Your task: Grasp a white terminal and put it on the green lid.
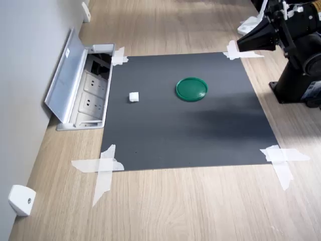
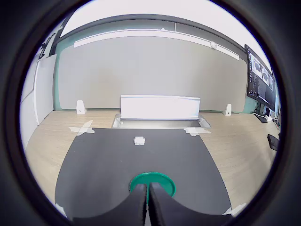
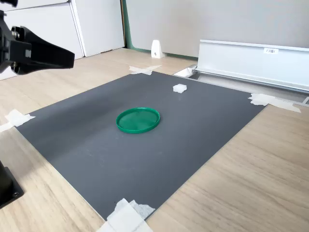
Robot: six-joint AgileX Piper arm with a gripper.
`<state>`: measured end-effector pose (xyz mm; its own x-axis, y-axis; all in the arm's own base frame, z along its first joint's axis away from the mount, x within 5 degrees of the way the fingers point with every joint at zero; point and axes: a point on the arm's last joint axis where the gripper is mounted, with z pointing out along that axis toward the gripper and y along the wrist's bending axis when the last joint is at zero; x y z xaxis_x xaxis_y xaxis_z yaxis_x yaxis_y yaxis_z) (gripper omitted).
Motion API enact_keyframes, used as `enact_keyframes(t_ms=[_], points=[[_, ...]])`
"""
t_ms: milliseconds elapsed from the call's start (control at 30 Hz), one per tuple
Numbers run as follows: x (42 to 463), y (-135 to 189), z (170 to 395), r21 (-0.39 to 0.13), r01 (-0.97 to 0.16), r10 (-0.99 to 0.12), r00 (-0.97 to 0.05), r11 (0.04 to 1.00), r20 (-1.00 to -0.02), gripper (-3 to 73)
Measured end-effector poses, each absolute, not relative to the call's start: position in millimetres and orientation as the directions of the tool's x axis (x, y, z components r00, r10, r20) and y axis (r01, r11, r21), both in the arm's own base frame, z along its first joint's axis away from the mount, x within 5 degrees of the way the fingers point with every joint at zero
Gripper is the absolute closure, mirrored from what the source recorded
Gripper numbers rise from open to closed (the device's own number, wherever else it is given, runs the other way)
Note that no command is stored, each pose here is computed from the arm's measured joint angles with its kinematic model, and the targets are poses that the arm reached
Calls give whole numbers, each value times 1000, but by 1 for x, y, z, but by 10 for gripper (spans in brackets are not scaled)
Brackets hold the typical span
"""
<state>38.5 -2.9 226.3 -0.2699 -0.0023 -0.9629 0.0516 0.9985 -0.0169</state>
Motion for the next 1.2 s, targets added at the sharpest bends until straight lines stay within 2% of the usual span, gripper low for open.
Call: enact_keyframes(t_ms=[767, 967, 1200], points=[[38, -3, 228, -19, 51, -4, -268, 999, -963, 704], [36, -3, 251, -15, 51, -4, -225, 999, -974, 704], [54, -3, 284, -16, 50, -1, -286, 999, -958, 704]])
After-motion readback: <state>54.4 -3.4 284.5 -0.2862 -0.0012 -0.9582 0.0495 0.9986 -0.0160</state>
